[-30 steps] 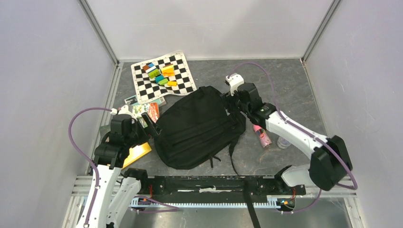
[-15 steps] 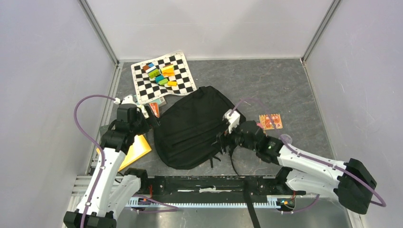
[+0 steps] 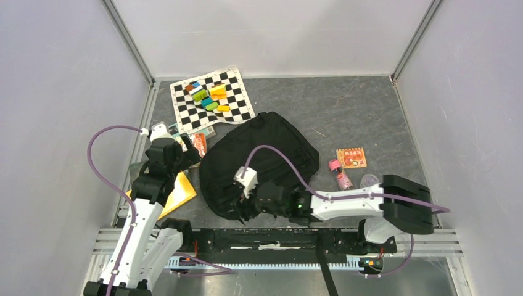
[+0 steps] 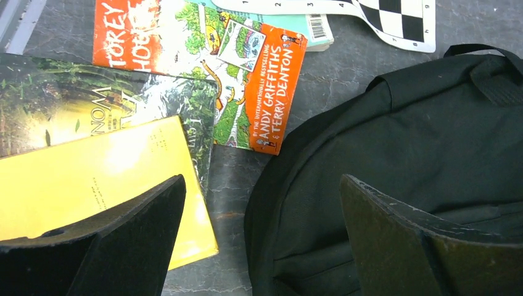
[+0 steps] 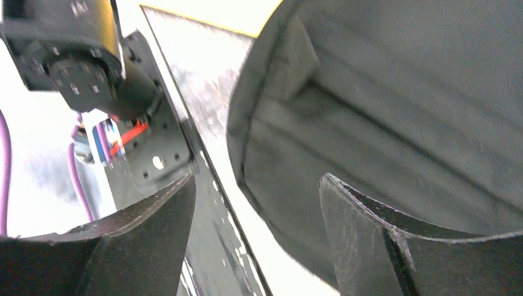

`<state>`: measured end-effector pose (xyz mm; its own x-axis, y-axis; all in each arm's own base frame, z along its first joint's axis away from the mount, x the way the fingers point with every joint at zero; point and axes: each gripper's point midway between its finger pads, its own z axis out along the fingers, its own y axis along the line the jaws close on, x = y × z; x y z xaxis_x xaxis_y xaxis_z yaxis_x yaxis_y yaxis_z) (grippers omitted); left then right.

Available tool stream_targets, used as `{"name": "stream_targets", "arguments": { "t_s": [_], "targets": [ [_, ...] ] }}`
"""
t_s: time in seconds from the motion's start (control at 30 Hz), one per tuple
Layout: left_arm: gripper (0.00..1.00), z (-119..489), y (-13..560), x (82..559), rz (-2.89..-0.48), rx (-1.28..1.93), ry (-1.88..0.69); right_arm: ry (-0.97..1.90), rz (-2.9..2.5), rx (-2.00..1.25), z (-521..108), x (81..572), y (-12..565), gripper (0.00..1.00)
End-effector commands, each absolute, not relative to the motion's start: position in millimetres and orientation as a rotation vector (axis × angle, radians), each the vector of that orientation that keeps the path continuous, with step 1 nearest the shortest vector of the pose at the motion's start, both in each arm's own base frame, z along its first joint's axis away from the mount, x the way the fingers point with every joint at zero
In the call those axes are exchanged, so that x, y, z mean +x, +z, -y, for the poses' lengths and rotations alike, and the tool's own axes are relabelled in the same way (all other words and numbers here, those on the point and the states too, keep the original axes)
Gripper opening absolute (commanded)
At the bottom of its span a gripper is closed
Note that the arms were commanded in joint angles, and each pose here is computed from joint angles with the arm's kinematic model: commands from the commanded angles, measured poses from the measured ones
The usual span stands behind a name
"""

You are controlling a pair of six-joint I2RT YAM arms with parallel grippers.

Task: Pack the student bag
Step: Adjust the student bag at the center of the board.

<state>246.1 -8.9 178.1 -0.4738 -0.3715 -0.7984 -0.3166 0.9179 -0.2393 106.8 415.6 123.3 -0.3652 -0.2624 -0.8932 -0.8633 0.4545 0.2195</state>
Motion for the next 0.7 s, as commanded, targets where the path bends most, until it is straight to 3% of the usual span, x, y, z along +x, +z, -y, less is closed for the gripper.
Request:
{"name": "stream_targets", "arguments": {
  "t_s": [0.0,0.23,0.47,0.57,0.67],
  "targets": [
    [1.00,1,188,252,-2.054,-0.482,-0.028,0.950,-1.733,-0.914,-468,120,162,0.78],
    [1.00,9,184,255,-2.076,-0.464,-0.073,0.793,-1.788,-0.936,-493,142,136,0.79],
    [1.00,10,186,254,-2.064,-0.464,-0.084,0.768,-1.827,-0.904,-497,161,124,0.73],
    [1.00,11,184,255,-2.072,-0.461,-0.084,0.796,-1.799,-0.947,-506,161,123,0.63],
    [1.00,11,184,255,-2.074,-0.462,-0.083,0.821,-1.749,-1.016,-516,157,125,0.32]
  ]
}}
